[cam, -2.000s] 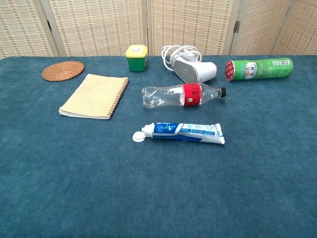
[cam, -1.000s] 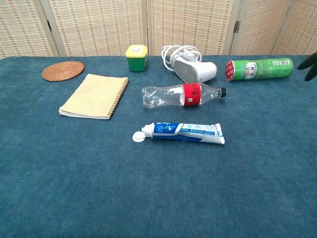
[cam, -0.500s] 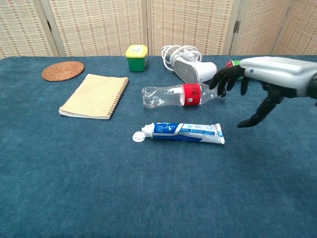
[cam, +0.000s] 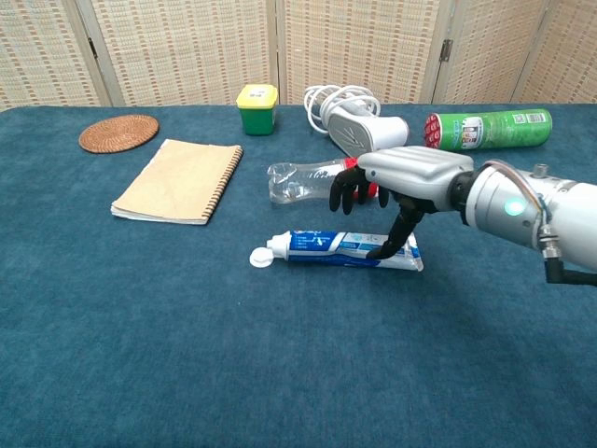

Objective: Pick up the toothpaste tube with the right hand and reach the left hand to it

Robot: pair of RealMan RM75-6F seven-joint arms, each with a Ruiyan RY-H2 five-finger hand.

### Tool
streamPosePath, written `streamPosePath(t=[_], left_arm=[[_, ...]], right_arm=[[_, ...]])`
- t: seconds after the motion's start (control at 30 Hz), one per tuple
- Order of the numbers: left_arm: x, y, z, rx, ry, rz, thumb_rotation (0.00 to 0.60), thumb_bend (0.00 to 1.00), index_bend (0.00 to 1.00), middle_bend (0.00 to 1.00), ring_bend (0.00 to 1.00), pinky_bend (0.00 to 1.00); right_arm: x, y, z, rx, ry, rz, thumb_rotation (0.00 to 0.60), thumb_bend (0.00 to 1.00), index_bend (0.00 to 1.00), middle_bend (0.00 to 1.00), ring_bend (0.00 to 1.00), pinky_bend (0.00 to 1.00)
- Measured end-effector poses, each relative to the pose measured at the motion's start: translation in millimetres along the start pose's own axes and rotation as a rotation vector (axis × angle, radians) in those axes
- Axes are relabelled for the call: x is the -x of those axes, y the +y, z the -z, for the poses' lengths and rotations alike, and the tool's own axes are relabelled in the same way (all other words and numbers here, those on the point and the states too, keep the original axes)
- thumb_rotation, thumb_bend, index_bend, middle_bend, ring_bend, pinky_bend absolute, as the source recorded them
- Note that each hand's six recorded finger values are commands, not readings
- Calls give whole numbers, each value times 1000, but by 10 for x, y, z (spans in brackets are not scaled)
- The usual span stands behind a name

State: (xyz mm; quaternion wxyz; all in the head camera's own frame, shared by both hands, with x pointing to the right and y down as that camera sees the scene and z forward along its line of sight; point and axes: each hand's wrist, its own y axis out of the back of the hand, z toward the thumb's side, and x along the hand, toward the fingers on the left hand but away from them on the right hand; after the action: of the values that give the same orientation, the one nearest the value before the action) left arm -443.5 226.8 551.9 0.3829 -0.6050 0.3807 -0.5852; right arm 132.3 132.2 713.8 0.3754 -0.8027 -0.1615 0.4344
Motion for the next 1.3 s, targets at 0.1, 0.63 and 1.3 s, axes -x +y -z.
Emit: streamPosePath(t=[0.1, 0.63, 1.3], left_arm=[[2, -3, 17, 2, 4, 1, 600, 216, 255, 257, 187, 219], [19, -41, 100, 11, 13, 2, 600, 216, 257, 257, 187, 219], [-426, 142, -150, 140, -56, -54, 600, 216, 204, 257, 187, 219]], right_arm=[[84, -51, -56, -10, 3, -5, 600, 234, 336, 379, 315, 387], [271, -214, -151, -31, -8, -23, 600, 327, 427, 442, 380, 422], [193, -46, -106, 215, 3, 16, 600, 616, 634, 601, 562, 590]])
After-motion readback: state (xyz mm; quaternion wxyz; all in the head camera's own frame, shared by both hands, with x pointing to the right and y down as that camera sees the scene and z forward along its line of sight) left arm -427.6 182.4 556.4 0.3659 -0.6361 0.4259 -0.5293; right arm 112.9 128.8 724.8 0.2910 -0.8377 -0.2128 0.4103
